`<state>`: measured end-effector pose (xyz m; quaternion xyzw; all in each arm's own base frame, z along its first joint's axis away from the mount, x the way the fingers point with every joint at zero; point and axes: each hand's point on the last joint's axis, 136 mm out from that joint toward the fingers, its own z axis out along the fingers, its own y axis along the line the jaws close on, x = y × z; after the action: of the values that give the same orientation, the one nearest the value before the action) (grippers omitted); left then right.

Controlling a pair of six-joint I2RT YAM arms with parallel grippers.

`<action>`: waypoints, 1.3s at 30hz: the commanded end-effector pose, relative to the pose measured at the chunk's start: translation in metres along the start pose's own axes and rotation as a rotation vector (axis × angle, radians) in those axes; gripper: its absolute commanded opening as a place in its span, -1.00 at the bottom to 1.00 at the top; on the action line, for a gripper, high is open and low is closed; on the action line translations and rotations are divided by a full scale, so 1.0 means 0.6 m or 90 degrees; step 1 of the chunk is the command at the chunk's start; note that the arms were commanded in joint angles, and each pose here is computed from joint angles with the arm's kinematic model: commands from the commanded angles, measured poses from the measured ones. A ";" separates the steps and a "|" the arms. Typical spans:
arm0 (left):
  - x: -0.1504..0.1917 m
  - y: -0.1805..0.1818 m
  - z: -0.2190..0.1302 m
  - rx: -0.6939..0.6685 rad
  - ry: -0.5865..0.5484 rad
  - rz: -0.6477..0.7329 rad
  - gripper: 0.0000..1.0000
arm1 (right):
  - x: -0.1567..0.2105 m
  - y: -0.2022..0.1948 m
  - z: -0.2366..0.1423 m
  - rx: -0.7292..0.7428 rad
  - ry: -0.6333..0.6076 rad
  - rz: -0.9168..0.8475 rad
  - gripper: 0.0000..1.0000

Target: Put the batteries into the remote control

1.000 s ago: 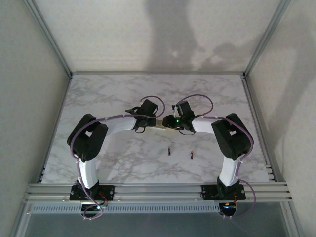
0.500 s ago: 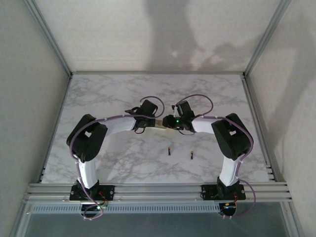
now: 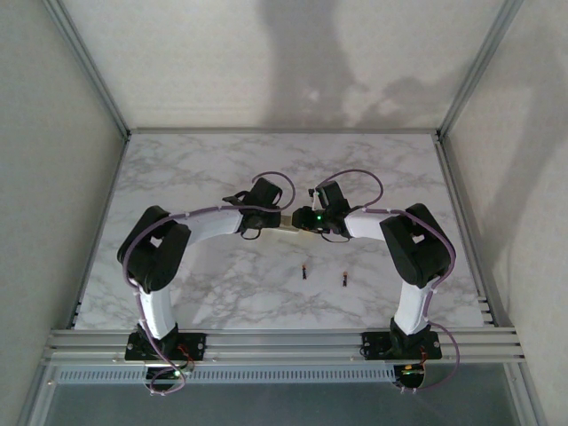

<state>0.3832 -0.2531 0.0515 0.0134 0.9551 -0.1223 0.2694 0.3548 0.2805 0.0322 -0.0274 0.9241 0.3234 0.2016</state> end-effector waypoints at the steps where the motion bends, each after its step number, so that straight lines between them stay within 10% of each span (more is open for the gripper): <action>1: -0.014 -0.048 -0.038 0.081 -0.004 -0.013 -0.29 | 0.021 0.000 0.012 0.000 0.033 -0.002 -0.27; 39: -0.009 0.039 0.011 -0.029 0.034 0.008 -0.28 | 0.024 0.003 0.013 -0.001 0.038 -0.006 -0.27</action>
<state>0.3904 -0.2327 0.0445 0.0100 0.9626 -0.1082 0.2482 0.3547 0.2812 0.0325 -0.0283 0.9240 0.3236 0.2016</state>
